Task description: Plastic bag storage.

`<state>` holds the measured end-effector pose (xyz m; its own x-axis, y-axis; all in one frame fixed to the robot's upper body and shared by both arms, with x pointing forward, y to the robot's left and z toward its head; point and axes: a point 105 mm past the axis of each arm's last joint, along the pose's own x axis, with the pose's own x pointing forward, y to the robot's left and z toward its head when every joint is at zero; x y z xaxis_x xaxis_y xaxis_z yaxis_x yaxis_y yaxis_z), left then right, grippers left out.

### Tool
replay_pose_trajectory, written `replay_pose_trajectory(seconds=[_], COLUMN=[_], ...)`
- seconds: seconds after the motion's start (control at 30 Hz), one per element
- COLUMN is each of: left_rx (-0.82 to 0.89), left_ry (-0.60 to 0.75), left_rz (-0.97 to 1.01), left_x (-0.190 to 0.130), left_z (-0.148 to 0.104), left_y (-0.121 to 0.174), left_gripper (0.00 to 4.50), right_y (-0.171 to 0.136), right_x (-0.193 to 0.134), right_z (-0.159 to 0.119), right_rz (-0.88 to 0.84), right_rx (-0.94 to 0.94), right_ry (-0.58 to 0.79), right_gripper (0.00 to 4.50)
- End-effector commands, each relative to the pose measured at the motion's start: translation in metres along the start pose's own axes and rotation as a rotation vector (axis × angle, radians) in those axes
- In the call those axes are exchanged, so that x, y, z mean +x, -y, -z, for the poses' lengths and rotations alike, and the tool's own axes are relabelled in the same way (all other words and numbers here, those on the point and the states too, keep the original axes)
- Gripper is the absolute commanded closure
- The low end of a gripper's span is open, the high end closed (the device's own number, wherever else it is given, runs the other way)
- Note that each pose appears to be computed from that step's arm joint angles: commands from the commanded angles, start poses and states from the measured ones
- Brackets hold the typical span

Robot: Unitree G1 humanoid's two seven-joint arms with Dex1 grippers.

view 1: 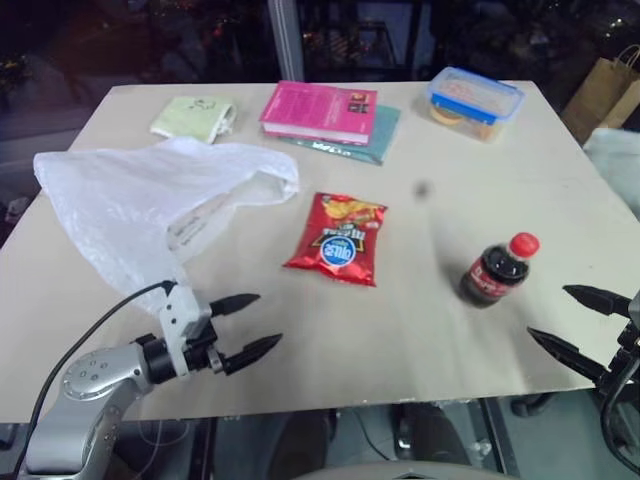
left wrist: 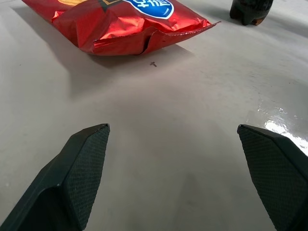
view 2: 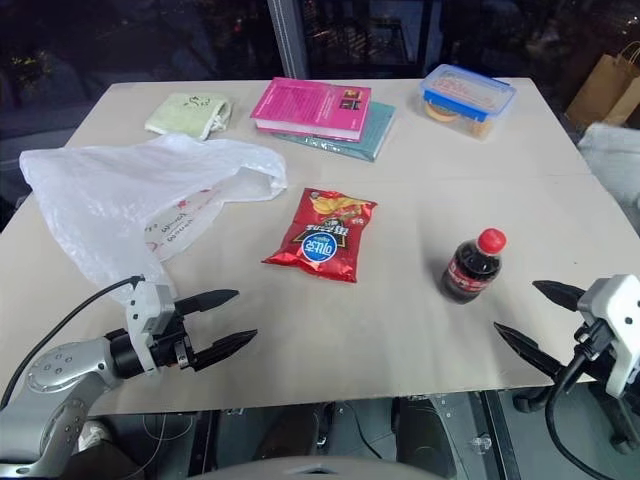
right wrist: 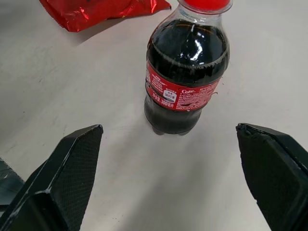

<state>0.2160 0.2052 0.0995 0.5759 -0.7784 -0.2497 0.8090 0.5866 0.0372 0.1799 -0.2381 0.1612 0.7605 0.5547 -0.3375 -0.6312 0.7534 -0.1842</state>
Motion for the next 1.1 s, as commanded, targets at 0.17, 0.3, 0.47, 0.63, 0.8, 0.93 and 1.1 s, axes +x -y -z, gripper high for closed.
replay_pose_trajectory(seconds=[0.17, 0.3, 0.47, 0.63, 0.8, 0.93, 1.1], left_rx=[0.008, 0.037, 0.166, 0.33, 0.381, 0.286, 0.342], left_ry=[0.158, 0.271, 0.254, 0.157, 0.194, 0.156, 0.001], left_rz=[-0.12, -0.346, -0.64, -0.751, -0.819, -0.87, -0.998], left_x=[0.008, 0.013, 0.006, -0.004, -0.021, -0.041, -0.058], left_z=[-0.039, -0.071, -0.098, -0.102, -0.1, -0.076, -0.064], left_y=[-0.004, -0.032, -0.079, -0.095, -0.082, -0.058, -0.062], left_gripper=[0.06, 0.06, 0.06, 0.06, 0.06, 0.06, 0.06], right_y=[0.0, -0.014, -0.036, -0.06, -0.075, -0.084, -0.088], right_x=[0.005, -0.001, -0.003, 0.012, 0.027, 0.037, 0.054], right_z=[-0.005, -0.029, -0.057, -0.061, -0.068, -0.069, -0.074], right_rz=[0.007, -0.041, -0.135, -0.238, -0.289, -0.351, -0.42], right_rx=[-0.051, -0.033, -0.04, -0.129, -0.153, -0.156, -0.176], right_ry=[0.052, 0.223, 0.356, 0.299, 0.317, 0.318, 0.346], right_gripper=[0.0, 0.0, 0.0, 0.0, 0.0, 0.0, 0.0])
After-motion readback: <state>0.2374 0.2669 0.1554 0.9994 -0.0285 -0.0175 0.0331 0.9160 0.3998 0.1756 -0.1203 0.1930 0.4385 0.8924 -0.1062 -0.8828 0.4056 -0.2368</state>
